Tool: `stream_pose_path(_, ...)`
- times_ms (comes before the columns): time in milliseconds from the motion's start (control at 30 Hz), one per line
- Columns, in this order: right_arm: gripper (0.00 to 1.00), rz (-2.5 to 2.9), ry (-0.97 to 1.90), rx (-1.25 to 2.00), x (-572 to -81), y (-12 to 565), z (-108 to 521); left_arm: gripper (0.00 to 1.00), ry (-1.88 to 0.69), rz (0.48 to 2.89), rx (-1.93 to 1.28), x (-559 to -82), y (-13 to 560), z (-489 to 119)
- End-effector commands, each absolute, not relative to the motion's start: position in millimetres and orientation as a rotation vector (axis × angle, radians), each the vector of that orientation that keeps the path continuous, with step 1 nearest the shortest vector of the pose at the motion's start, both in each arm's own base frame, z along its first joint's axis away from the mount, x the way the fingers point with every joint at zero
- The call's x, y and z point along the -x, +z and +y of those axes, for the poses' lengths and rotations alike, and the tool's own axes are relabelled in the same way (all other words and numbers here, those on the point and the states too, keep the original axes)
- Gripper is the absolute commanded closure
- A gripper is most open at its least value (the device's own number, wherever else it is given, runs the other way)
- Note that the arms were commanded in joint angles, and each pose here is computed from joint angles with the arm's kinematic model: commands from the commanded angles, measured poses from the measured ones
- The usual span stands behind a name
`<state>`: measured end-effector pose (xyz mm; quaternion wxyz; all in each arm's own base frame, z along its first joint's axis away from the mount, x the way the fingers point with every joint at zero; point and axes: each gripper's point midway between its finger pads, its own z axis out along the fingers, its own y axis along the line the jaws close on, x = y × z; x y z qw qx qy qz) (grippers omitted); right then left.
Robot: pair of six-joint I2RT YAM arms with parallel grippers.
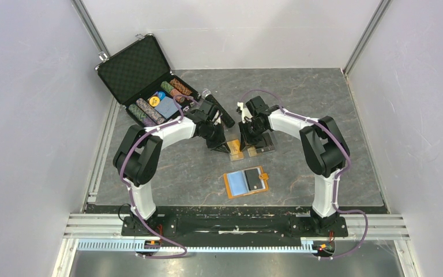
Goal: Put the credit cards into the card holder
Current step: Pick up the credit card from the storage box.
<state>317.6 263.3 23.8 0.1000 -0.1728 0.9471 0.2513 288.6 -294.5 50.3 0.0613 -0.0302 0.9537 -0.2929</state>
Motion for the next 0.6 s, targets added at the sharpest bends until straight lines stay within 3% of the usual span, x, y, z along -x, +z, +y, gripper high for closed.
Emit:
stream_pose_path(0, 1.00, 2.738, 0.754, 0.586, -316.2, 44.1, 278.7, 0.98, -0.873, 2.876, -0.021, -284.0, 50.1, -300.4)
stream_pose_path(567, 1.00, 2.662, 0.827, 0.596, -316.0, 79.8, 294.3, 0.98, -0.842, 2.891, -0.021, -280.6, 42.7, -299.0)
